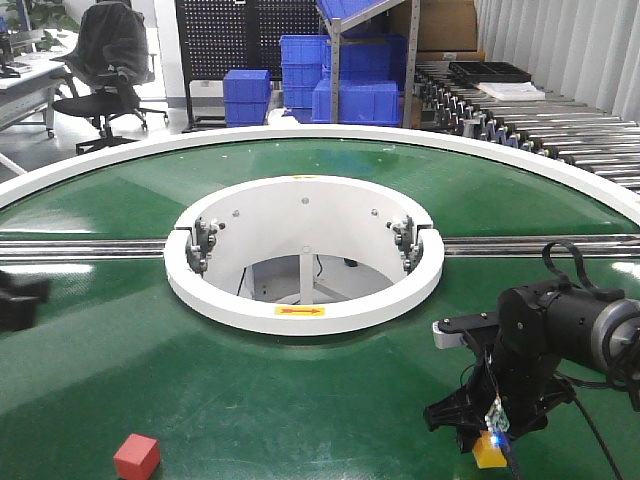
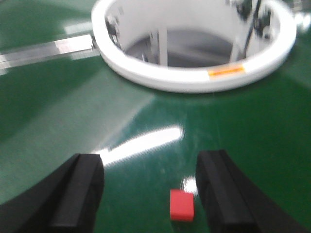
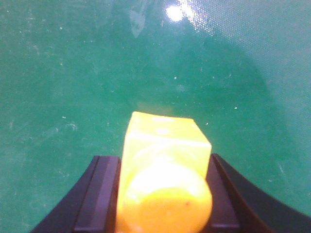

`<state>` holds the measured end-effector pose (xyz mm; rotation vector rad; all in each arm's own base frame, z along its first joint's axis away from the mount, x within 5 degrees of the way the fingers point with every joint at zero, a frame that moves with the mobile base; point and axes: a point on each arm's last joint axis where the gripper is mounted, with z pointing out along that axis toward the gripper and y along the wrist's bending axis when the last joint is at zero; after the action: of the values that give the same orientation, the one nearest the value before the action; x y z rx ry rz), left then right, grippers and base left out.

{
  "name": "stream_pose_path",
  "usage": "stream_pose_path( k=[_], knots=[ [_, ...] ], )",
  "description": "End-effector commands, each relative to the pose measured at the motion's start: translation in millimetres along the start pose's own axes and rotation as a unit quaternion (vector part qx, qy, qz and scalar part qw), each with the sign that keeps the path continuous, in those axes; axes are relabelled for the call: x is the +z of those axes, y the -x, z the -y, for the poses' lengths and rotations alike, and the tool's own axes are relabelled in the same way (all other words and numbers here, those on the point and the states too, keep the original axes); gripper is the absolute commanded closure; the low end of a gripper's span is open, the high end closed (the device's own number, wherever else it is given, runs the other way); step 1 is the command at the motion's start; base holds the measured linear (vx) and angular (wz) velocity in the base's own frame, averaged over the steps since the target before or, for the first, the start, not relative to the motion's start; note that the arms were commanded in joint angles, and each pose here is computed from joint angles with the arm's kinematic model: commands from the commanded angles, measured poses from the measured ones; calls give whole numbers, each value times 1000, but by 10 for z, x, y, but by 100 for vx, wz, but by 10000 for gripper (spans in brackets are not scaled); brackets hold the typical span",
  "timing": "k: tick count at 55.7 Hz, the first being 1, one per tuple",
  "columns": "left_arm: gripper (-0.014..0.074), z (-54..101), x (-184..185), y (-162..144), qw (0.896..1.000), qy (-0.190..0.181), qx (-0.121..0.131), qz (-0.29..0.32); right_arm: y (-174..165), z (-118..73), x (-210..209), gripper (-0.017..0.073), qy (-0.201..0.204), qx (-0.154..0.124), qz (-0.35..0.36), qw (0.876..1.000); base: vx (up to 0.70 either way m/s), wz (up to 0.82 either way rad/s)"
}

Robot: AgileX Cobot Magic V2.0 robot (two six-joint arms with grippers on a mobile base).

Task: Pick red and yellow blocks into blue bin
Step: 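Lower the right gripper onto the yellow brick and close it, then lower the left gripper onto the red cube and close it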

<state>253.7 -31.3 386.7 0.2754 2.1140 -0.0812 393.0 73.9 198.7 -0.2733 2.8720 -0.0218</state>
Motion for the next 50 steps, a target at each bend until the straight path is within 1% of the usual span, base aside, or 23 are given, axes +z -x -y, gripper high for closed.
stream_pose_path(
  k=[1,2,3,5,8,14,17,21,23,32,41,50],
  knots=[
    [57,-6,164,191,1000,-11,6,-20,103,25,-301,571,-5,-7,61,998,0,0],
    [57,-11,209,211,1000,-13,6,-27,103,25,-301,571,-5,-7,62,998,0,0],
    [57,-16,336,185,999,-17,5,-49,103,25,-301,570,-5,-7,62,998,0,0],
    [57,-22,405,204,998,-20,4,-61,104,25,-301,569,-5,-6,62,998,0,0],
    [57,-31,632,168,995,-28,0,-96,104,27,-301,569,-6,-7,62,998,0,0],
    [57,-47,981,84,990,-35,-5,-139,104,27,-301,569,-6,-7,62,998,0,0],
    [57,-55,1123,28,988,-36,-1,-151,104,27,-301,569,-6,-7,62,998,0,0],
    [57,-57,1277,-56,984,-43,13,-170,107,26,-301,569,-6,-7,63,998,0,0],
    [57,-53,1352,-99,982,-47,14,-180,108,26,-301,569,-6,-7,64,998,0,0],
    [57,9,1582,-230,975,-81,-24,-203,121,26,-303,569,-6,-7,71,997,0,0],
    [57,55,1730,-307,972,-111,-23,-208,127,28,-304,569,-7,-8,74,997,0,0],
    [57,62,1843,-382,970,-114,-26,-215,127,38,-304,569,-8,-7,75,997,0,0]
  ],
)
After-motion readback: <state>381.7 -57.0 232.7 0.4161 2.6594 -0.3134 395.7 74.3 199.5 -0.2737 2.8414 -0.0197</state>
